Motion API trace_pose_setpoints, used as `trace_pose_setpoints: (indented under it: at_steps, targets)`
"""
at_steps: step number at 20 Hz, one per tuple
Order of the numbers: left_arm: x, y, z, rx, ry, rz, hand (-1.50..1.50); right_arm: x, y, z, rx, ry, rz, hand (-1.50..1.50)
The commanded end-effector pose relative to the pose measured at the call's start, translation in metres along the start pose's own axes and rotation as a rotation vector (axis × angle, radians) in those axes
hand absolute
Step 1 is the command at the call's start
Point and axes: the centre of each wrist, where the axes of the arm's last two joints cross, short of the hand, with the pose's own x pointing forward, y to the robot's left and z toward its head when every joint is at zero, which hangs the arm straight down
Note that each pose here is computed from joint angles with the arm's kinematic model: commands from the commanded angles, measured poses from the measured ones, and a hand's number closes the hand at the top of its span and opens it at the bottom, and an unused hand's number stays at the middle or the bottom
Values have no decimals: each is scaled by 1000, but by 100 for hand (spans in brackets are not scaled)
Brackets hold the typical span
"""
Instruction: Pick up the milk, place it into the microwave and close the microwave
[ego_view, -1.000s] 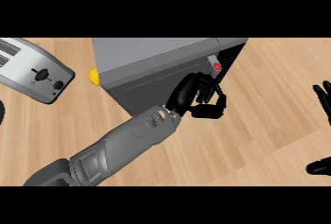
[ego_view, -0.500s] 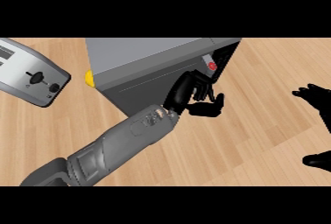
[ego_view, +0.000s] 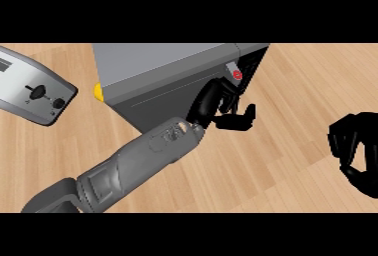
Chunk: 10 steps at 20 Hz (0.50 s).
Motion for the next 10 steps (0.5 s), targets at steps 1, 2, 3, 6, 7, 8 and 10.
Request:
trace_pose_setpoints:
  at_steps: [1,2,3,6,7,8,10]
  targets:
    - [28,-17,-16,-28,-61,27,150,4,8,-10,115,-62,-46,150]
    - [26,-18,-15,-28,-62,17,150,6,9,-14,125,-72,-43,150]
    - [31,-18,-17,-20,-74,23,150,6,12,-15,140,-64,-48,150]
    - [28,-18,-15,-15,-69,19,150,9,18,-20,165,-67,-53,150]
    - [27,-18,-15,-14,-69,24,150,8,20,-20,160,-72,-62,150]
    - [30,-19,-15,-8,-71,27,150,9,21,-22,171,-72,-60,150]
    - [23,-18,-13,-3,-66,21,150,12,24,-23,190,-69,-64,150]
